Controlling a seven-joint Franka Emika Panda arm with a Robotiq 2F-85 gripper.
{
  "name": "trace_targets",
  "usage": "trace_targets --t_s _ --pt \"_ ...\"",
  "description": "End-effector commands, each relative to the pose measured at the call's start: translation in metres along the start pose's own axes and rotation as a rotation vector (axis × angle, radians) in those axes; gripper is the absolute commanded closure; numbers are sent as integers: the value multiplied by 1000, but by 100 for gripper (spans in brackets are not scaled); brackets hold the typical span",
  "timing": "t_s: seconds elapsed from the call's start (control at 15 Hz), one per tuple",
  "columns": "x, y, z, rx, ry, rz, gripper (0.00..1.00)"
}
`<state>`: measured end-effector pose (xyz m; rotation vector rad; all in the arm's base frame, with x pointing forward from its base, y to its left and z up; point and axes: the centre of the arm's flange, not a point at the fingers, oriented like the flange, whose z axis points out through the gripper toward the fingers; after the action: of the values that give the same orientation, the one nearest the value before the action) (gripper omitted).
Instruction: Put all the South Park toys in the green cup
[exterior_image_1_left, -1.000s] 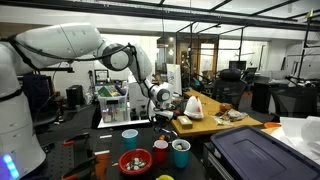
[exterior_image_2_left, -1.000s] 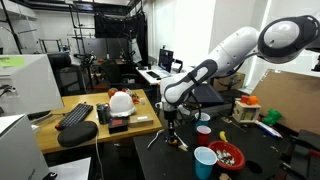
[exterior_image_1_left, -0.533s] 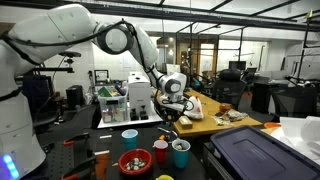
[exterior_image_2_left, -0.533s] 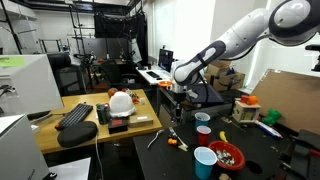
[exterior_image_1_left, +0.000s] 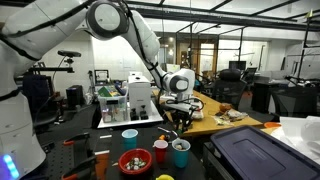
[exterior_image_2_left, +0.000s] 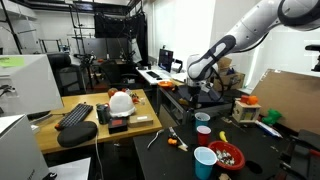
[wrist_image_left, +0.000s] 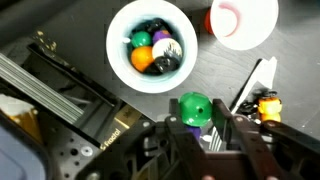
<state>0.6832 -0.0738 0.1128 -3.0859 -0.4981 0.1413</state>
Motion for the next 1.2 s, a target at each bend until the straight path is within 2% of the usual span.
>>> trace_targets --t_s 0.0,0.33,0.73,0.8,0.87,1.13 --pt "-39 5 -4 -36 -35 157 88" --pt "-64 15 5 -50 -76 283 88" --pt "-69 10 17 -118 -70 378 88" --pt "-69 8 18 -133 -69 389 38" --pt "-70 7 19 -141 -67 401 38" --pt "-67 -6 18 -168 -47 404 9"
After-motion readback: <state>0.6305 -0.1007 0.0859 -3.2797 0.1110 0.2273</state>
